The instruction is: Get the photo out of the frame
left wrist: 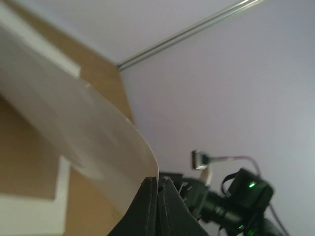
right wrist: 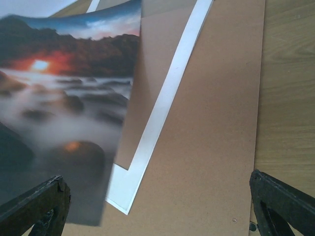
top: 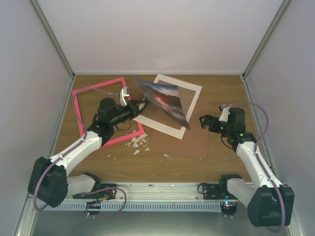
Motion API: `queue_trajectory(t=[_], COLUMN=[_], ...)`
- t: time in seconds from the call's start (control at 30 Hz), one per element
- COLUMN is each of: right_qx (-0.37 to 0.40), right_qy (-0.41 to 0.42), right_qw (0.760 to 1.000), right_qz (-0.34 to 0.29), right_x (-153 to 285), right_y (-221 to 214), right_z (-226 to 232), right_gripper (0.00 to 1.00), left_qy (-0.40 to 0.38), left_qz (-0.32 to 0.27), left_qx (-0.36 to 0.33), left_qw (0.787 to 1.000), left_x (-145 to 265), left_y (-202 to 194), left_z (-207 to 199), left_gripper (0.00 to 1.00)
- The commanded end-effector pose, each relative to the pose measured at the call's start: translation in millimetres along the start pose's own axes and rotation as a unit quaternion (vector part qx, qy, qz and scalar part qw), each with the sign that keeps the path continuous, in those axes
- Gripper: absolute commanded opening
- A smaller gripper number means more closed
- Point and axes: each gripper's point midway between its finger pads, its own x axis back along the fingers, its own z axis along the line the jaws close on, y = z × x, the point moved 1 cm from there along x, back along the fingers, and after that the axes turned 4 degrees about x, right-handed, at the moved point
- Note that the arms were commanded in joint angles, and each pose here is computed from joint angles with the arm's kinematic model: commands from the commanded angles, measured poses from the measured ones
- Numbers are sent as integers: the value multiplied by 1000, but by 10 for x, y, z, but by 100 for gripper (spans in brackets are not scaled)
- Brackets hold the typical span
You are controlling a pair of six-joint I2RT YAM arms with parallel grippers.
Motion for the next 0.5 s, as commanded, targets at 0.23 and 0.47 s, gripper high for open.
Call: queue_trajectory(t=[0.23, 0.47], right_qx=[-10, -12], right_qy=[7, 15], right_qw=[1000, 1000], right_qz=[-5, -3], right_x=[-56, -87], right_y=[-25, -54], right_z=[-9, 1], right_gripper=[100, 100], left_qy=[29, 53], left_qz=[20, 45], left_qx=[62, 84], left_qw=[997, 994], left_x=[375, 355], left_y=[-547, -797], left_z=[609, 903], left_gripper=[0, 0])
